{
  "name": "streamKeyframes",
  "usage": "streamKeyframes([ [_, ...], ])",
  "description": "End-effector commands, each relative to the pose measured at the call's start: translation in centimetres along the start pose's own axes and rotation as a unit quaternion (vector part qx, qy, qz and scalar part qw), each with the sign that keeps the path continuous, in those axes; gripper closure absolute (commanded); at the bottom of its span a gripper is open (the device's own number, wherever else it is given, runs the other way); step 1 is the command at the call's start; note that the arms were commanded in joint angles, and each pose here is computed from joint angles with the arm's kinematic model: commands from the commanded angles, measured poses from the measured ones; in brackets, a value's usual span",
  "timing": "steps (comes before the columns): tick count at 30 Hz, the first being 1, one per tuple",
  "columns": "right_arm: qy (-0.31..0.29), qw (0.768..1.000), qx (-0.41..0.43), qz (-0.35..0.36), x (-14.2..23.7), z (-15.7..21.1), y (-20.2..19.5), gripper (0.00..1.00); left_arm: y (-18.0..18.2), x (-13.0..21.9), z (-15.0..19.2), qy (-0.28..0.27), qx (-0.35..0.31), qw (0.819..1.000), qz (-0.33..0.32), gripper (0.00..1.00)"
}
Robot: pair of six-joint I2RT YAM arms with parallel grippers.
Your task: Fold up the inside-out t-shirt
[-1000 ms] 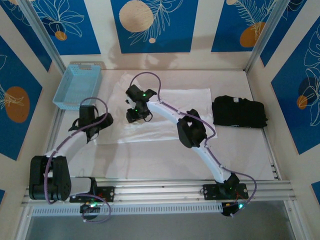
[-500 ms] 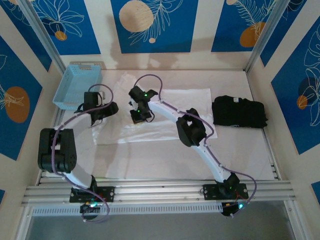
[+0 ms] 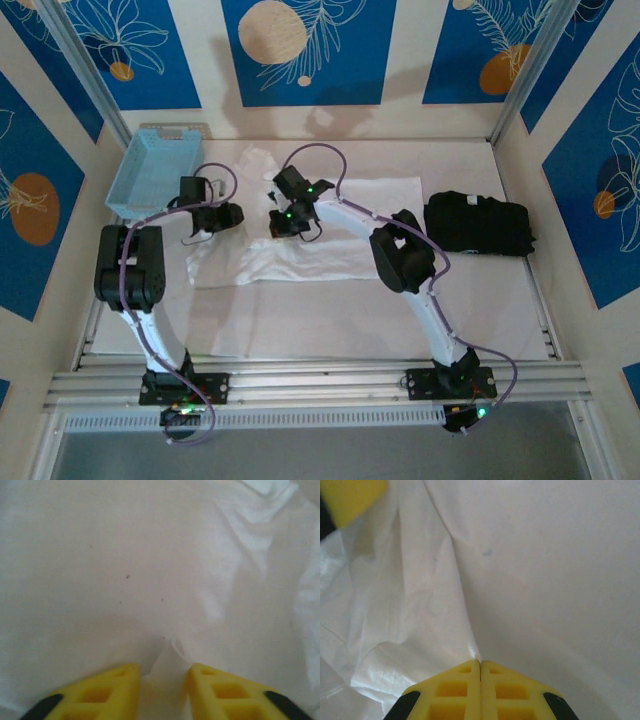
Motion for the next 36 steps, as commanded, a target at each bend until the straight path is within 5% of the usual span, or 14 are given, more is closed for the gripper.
streamKeyframes([
  [1,-0.028,1.000,-0.007,-0.007,1.9,-1.3,0.5,0.97,-0.8,-0.5,-0.5,0.006,-0.009,1.000,0.014,0.84],
  [5,-0.039,0.999,-0.025,0.012,2.3,-1.4,-0.3,0.97,-0.7,0.2,-1.5,-0.012,-0.015,1.000,-0.006,0.96],
  [16,-0.085,0.991,-0.100,0.033,3.3,-0.1,-2.4,0.94,-1.8,2.8,-3.8,-0.070,-0.022,0.997,-0.009,0.96],
  [19,-0.086,0.990,-0.108,0.032,3.1,-0.1,-2.8,0.87,-1.8,1.8,-3.9,-0.055,-0.016,0.998,-0.004,0.89],
  [25,-0.105,0.988,-0.093,0.062,5.3,-0.6,-4.2,0.67,-1.8,0.9,-4.9,-0.048,-0.008,0.999,-0.010,0.56],
  [32,-0.077,0.996,0.031,0.031,4.8,-0.9,0.9,0.57,-2.8,5.4,-3.7,-0.094,0.013,0.995,0.003,0.44],
  [36,-0.044,0.999,0.025,0.020,2.7,-0.9,2.8,0.54,-1.3,7.8,-1.1,-0.112,0.029,0.993,-0.017,0.41],
])
Point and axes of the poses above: each hand's point on the last joint's axis, 136 mm out from that joint toward the fingers, its own x axis back along the fingers, its own y axis along the line the jaws close on, z = x × y, the point moved 1 cm from there along x, back along the fingers, and after that the axes turned 13 degrees about x, right-handed, at the moved point
